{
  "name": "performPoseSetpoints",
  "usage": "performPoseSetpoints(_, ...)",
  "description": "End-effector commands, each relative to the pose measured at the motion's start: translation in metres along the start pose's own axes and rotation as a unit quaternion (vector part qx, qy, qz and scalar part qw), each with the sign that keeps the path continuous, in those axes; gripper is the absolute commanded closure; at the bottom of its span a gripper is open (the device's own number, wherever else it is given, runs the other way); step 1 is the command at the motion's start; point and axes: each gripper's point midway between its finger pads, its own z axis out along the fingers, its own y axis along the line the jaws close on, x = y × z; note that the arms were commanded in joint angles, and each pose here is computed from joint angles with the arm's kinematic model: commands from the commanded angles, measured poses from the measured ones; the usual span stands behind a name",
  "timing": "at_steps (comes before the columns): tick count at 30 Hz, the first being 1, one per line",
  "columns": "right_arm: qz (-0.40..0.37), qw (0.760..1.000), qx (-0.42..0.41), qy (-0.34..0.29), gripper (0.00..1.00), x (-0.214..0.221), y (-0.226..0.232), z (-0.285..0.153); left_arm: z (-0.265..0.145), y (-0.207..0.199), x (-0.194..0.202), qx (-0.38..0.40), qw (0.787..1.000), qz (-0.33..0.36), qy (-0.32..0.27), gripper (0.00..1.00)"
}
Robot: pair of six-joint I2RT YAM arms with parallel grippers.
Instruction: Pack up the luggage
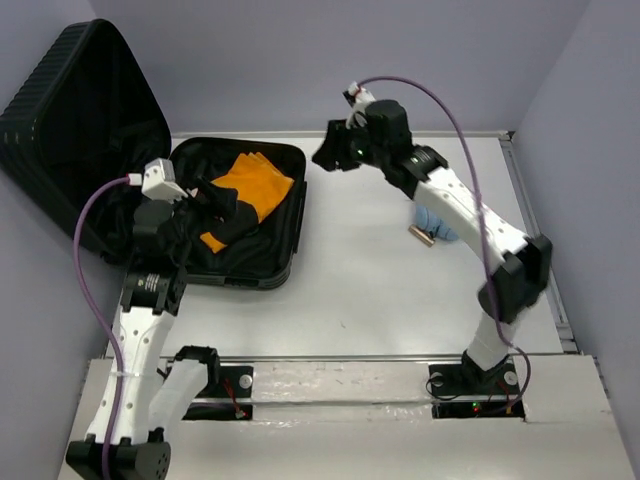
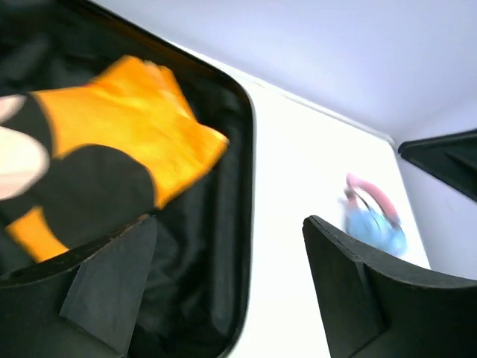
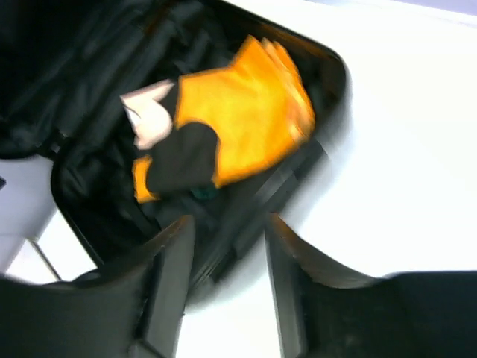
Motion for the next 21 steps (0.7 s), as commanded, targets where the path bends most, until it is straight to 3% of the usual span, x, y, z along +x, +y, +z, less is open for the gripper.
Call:
performPoseSetpoints(1,-0.047,0.983,0.179,-0.003,0.64,0.038,-0.074,-0.071,-0.023,-0.038,0.053,0.153,0.985,0.043,0.061,0.1)
performPoseSetpoints(2,-0.033,0.975,0.214,0.054,0.65,0.096,-0.104,-0.082,-0.032,-0.046,0.06,0.182,0.98,0.048,0.065,0.09)
performPoseSetpoints(5,0.011,0.958,0.277,0.073,0.61,0.139,-0.148,-0.124,-0.044,-0.053,0.089,0.242,0.963,0.068,0.102,0.06)
performPoseSetpoints(6,0.019,0.946,0.306,0.102,0.59,0.172,-0.167,-0.135,-0.049,-0.056,0.092,0.257,0.958,0.071,0.11,0.05)
performPoseSetpoints(8,0.037,0.925,0.359,0.117,0.51,0.192,-0.197,-0.155,-0.057,-0.063,0.096,0.281,0.95,0.076,0.116,0.04)
performPoseSetpoints(17,0.081,0.888,0.44,0.109,0.35,0.191,-0.241,-0.166,-0.069,-0.066,0.099,0.296,0.945,0.08,0.111,0.01)
performPoseSetpoints(21,0.1,0.874,0.472,0.059,0.29,0.159,-0.251,-0.18,-0.072,-0.068,0.1,0.302,0.943,0.08,0.113,0.01)
